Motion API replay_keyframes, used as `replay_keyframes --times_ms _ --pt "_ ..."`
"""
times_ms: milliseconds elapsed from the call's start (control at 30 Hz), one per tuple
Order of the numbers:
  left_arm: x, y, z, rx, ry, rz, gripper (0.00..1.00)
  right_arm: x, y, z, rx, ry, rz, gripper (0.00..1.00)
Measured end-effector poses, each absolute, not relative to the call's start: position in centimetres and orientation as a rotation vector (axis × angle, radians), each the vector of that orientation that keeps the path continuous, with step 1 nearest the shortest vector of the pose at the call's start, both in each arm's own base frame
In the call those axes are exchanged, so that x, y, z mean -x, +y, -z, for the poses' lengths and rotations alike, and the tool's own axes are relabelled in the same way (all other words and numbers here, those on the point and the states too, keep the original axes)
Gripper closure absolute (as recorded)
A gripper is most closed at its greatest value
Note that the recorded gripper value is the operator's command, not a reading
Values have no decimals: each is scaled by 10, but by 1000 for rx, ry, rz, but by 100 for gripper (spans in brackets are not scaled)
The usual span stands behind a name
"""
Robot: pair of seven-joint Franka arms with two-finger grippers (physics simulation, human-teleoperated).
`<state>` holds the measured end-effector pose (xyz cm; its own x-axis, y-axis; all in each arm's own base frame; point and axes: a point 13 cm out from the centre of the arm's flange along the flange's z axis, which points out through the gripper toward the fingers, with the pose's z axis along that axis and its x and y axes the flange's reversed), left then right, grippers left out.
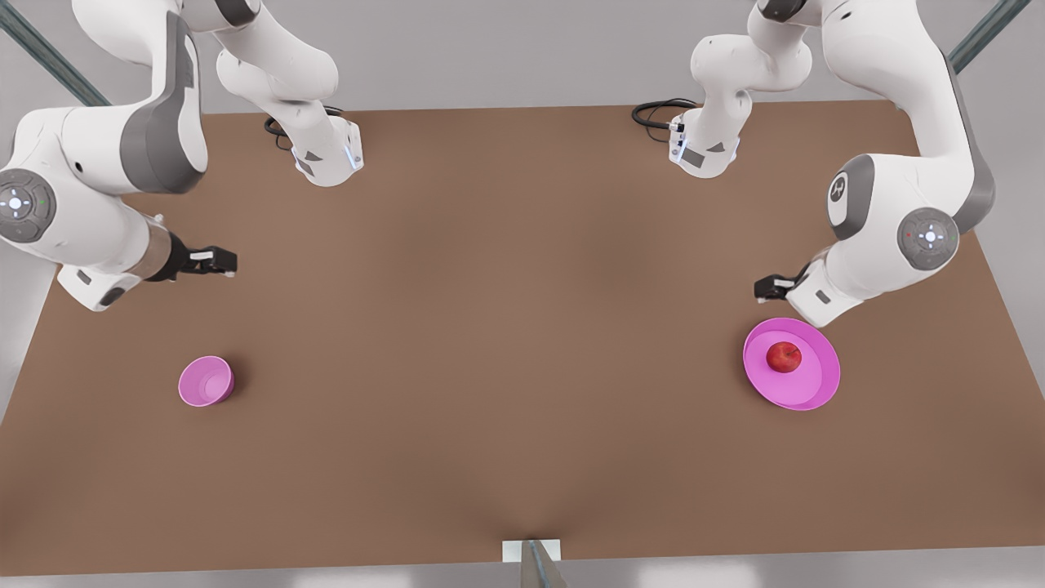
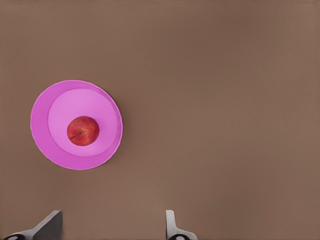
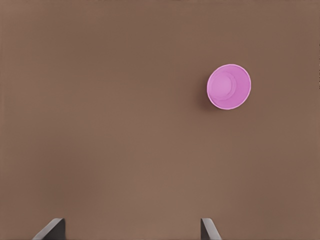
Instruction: Use the left arm to pick up the apple from the plate, transfer it to the gripper of the right arm, and then use the right arm to place it into the bowl
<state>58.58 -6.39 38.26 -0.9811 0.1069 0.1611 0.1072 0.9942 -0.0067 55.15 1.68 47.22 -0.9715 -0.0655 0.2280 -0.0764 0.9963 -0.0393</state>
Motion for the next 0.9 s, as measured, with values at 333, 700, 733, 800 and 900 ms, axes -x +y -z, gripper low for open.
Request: replay_keyframes --times_ms 333,700,733,800,900 --pt "-636 52 -180 -98 -2915 -31 0 -564 15 -470 -107 -2956 -73 0" --pt "-614 75 -89 -66 -3018 -22 0 -566 14 -463 -107 -2955 -70 0" --pt "-613 76 -85 -62 -3027 -19 0 -566 14 -463 -107 -2955 -71 0" --pt "-616 78 -81 -51 -3047 -14 0 -566 12 -462 -103 -2955 -71 0" --pt "-616 77 -70 -32 -3056 -9 0 -566 10 -461 -99 -2954 -71 0"
